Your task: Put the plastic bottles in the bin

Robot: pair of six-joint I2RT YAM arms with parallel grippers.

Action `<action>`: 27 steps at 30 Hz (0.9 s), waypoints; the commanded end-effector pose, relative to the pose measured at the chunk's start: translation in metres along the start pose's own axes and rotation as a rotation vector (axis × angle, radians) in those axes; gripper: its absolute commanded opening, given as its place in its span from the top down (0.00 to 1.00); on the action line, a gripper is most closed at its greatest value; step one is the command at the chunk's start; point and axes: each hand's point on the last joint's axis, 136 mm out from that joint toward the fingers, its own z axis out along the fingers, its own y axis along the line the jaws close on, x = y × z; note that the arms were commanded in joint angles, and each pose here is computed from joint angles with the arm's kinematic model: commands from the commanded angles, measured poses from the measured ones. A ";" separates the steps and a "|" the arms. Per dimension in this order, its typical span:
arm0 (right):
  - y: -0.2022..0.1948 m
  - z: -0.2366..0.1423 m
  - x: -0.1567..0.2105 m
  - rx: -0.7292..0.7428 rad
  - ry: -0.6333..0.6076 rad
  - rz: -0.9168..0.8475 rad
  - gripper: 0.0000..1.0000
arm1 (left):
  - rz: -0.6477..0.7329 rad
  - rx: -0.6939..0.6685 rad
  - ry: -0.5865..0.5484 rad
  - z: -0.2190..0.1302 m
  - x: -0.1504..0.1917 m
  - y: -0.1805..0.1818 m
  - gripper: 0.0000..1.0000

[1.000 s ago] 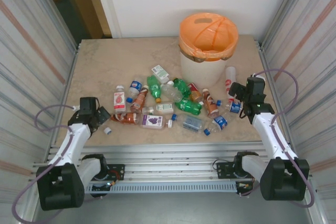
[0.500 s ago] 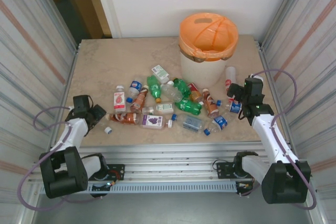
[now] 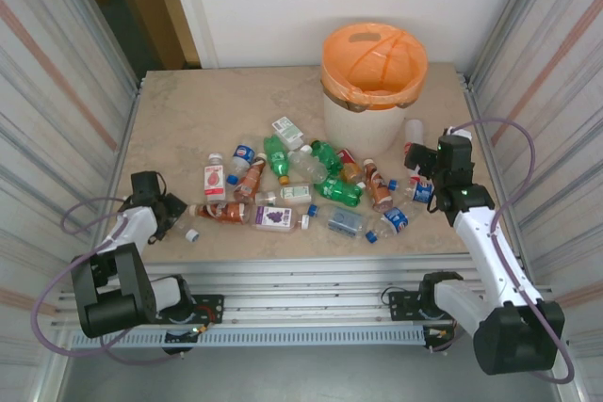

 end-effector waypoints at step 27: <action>0.244 -0.114 0.014 -0.727 0.057 -0.290 0.01 | 0.113 0.761 -0.185 -0.178 -0.001 -0.154 0.64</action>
